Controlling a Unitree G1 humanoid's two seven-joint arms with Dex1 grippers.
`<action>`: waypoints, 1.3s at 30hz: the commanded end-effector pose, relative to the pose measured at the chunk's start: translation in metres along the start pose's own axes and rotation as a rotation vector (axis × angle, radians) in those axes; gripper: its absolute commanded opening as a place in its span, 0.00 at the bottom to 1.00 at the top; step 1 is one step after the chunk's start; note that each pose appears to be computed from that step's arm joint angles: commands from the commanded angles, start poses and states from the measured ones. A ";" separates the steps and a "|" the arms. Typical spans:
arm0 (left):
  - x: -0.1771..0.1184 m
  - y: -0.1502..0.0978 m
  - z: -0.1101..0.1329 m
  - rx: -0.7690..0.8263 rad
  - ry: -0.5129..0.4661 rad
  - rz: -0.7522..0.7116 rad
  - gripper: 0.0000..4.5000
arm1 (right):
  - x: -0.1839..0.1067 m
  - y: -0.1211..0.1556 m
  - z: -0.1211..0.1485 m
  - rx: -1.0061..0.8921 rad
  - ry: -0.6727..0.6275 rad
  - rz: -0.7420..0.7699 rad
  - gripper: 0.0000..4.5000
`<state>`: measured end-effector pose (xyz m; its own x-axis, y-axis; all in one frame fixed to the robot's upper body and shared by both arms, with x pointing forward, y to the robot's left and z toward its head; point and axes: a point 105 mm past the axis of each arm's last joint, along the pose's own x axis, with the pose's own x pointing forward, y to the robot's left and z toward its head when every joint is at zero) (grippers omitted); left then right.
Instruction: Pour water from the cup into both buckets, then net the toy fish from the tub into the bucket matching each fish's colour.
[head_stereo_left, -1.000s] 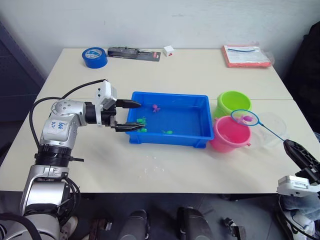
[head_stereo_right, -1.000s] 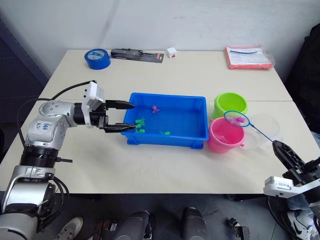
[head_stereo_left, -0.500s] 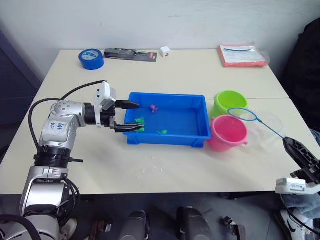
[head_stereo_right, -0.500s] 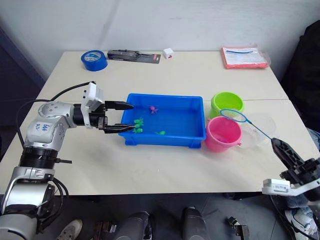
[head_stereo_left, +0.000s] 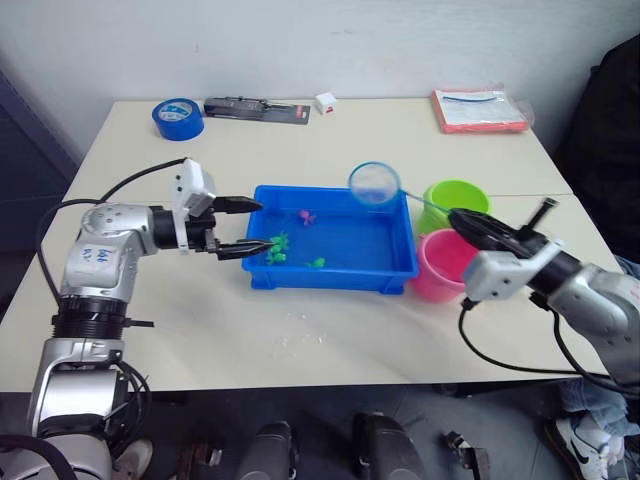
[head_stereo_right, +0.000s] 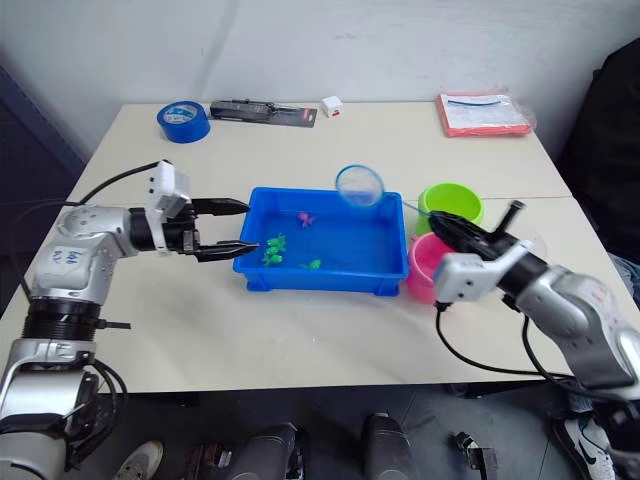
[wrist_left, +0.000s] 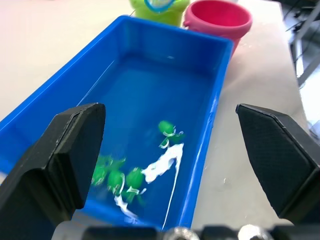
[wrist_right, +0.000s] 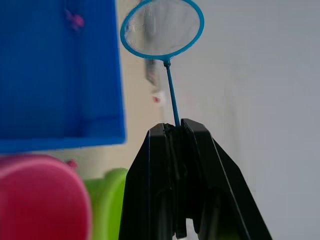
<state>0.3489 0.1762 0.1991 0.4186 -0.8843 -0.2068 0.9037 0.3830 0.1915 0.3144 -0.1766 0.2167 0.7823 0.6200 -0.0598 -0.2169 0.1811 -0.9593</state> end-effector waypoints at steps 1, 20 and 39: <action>-0.017 0.003 0.008 0.013 -0.010 0.066 1.00 | 0.007 -0.005 0.008 0.229 -0.019 0.138 0.18; -0.042 0.002 -0.004 -0.053 0.013 0.225 1.00 | 0.066 -0.001 0.008 1.016 0.340 0.515 0.18; -0.045 0.007 -0.008 -0.022 0.048 0.285 1.00 | 0.111 0.032 -0.005 1.103 0.507 0.484 0.18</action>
<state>0.3369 0.2164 0.1936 0.6358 -0.7446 -0.2036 0.7719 0.6123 0.1711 0.3885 -0.1056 0.1609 0.5122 0.4923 -0.7038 -0.7263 0.6856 -0.0491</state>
